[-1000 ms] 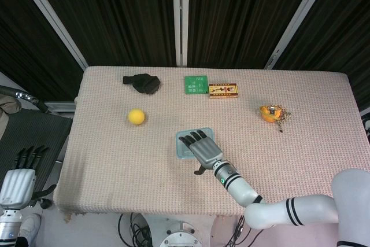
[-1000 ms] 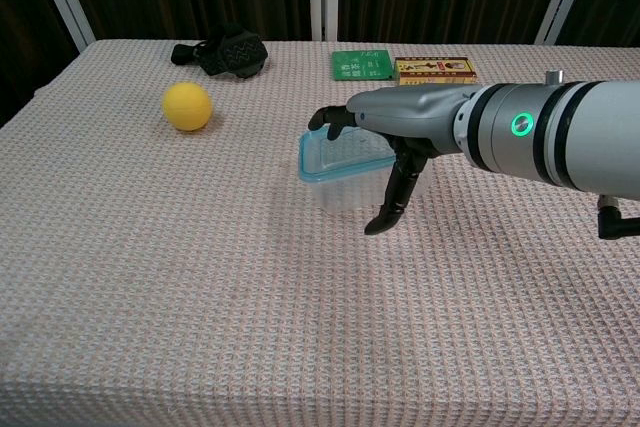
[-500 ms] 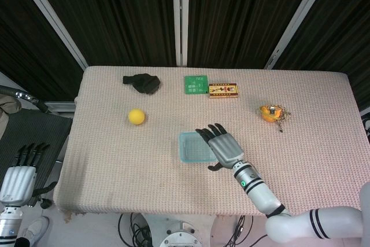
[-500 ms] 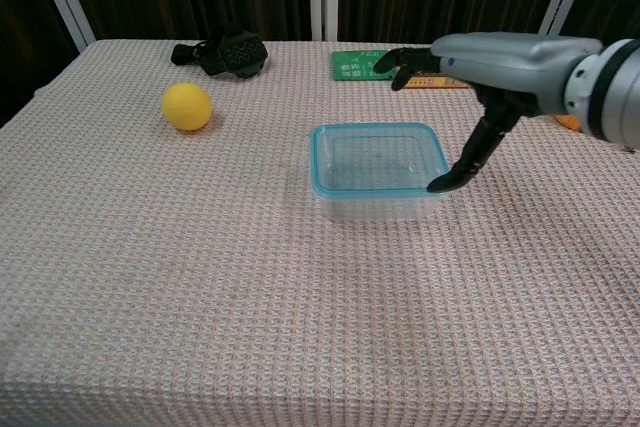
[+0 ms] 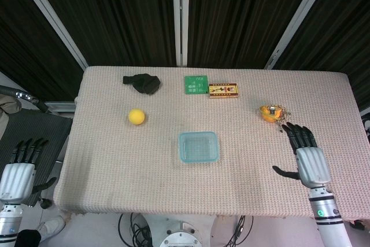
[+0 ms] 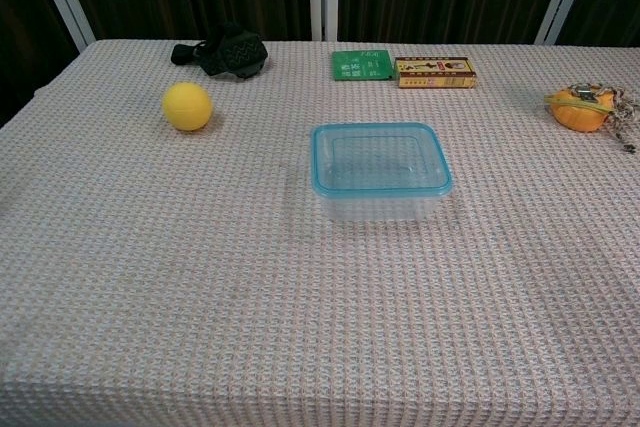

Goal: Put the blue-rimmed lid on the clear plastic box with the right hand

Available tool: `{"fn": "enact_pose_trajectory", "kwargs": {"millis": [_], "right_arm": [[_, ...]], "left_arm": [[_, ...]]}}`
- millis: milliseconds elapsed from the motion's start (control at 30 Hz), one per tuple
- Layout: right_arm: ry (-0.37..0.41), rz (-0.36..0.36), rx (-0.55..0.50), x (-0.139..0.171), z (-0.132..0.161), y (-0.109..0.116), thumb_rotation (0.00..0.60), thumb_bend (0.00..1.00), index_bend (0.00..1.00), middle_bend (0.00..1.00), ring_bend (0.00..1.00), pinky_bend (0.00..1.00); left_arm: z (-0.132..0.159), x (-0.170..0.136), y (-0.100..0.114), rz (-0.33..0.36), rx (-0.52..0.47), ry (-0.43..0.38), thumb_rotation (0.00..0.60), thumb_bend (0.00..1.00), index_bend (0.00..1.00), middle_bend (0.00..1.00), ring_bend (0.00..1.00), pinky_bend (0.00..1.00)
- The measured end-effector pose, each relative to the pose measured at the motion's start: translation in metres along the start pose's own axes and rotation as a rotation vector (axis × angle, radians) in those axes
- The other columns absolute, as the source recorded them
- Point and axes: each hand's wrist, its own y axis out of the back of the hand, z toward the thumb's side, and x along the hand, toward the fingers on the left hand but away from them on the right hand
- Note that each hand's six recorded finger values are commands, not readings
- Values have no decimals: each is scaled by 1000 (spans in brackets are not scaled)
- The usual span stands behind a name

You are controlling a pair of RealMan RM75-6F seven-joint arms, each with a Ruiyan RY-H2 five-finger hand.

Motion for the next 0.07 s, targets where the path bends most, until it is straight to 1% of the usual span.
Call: {"fn": "enact_pose_trajectory", "kwargs": {"millis": [67], "right_arm": [[-35,-11,21,16,-22,4,600,0,0,13,0,0]], "left_arm": [[1,-1,0,1,5,0,600,0,97,71,0,0]]}}
